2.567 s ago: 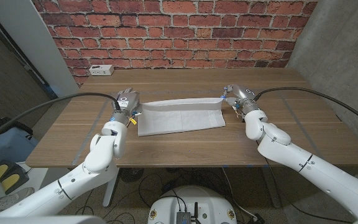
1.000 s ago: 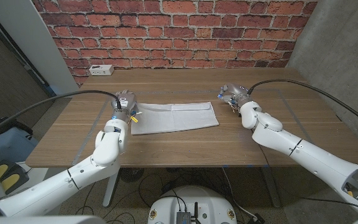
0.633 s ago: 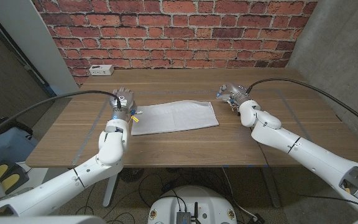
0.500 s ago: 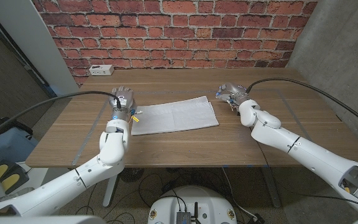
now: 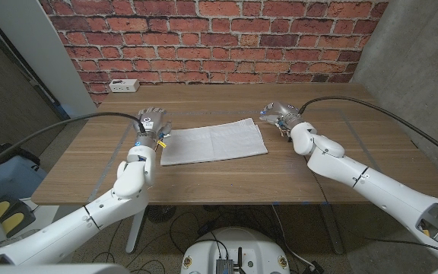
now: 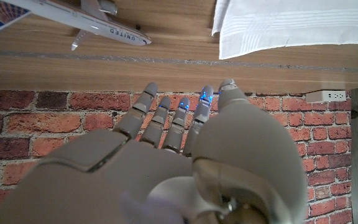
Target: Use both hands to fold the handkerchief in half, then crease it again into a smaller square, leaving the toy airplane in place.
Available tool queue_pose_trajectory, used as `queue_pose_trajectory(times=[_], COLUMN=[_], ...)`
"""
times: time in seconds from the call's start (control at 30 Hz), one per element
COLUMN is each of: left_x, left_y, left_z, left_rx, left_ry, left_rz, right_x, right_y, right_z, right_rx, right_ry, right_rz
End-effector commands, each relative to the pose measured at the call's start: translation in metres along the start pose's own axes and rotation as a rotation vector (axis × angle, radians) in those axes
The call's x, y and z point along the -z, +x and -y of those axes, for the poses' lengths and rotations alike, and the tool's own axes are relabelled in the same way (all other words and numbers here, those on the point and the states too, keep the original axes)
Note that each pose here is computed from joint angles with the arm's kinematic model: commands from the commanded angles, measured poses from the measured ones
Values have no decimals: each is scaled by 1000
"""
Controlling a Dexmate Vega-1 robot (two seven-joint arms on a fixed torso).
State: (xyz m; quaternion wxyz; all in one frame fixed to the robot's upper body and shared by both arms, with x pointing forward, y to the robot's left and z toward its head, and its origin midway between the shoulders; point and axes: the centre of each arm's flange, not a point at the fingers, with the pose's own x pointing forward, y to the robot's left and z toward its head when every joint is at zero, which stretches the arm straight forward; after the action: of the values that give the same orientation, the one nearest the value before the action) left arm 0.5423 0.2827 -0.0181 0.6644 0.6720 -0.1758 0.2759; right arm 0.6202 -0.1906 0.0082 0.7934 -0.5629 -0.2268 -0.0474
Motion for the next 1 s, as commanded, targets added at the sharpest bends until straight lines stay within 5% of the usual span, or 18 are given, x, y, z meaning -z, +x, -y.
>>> queue_pose_trajectory(times=[0.03, 1.0], left_x=[0, -1], left_y=[-1, -20], left_z=[7, 19], left_rx=[76, 207], left_ry=[-168, -320], left_rz=[69, 166], right_x=[-8, -14], right_y=[-10, -44], right_z=[-3, -17], right_rx=[-28, -134], right_ry=[24, 37], right_rz=[40, 82])
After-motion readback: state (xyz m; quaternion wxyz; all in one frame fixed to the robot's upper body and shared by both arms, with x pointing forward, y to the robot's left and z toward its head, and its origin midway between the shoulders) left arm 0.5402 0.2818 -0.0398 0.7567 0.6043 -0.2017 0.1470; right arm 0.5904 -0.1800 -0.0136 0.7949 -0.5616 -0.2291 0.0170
